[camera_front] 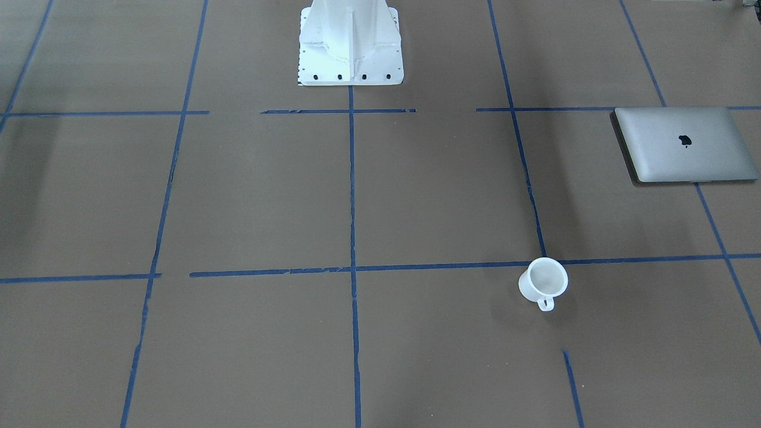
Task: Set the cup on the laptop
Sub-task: 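Reach the left gripper forward toward the white mug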
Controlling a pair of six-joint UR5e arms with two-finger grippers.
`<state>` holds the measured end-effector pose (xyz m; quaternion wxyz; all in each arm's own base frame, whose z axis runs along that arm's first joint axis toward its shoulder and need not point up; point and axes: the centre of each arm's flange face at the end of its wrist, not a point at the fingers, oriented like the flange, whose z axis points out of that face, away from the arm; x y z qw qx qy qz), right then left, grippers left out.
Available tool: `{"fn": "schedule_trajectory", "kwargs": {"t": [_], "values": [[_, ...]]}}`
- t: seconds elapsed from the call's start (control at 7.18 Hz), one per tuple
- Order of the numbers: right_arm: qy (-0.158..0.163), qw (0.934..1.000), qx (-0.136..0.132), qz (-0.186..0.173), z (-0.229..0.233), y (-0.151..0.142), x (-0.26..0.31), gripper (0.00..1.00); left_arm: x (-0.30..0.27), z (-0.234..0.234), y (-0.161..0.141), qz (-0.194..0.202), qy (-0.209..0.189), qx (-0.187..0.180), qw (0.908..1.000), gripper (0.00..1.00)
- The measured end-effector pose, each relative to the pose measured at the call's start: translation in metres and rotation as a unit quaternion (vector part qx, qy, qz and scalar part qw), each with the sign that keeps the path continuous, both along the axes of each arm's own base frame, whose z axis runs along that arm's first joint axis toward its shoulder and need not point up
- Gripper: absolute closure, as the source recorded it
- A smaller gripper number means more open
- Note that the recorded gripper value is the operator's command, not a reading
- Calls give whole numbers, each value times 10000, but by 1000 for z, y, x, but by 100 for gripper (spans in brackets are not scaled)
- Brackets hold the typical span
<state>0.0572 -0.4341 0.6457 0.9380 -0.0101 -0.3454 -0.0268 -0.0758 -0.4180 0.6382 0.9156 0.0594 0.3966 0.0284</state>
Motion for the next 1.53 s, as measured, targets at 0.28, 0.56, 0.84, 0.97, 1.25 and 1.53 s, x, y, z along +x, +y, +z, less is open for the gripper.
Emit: {"fn": "schedule_trajectory", "kwargs": {"t": [0.28, 0.56, 0.84, 0.97, 1.25, 1.53], "values": [[5, 10000, 0, 0, 0, 0, 0, 0, 5, -35, -33, -132, 6, 500, 9987, 0], [6, 10000, 0, 0, 0, 0, 0, 0, 51, -87, -95, 8, -10, 444, 9990, 0], [5, 10000, 0, 0, 0, 0, 0, 0, 116, -148, -152, 44, -63, 258, 9996, 0], [1, 10000, 0, 0, 0, 0, 0, 0, 160, -178, -183, 39, -3, 107, 9999, 0], [3, 10000, 0, 0, 0, 0, 0, 0, 256, -223, -235, -62, 162, -336, 9993, 0], [2, 10000, 0, 0, 0, 0, 0, 0, 324, -233, -268, -257, 295, -558, 9977, 0]]}}
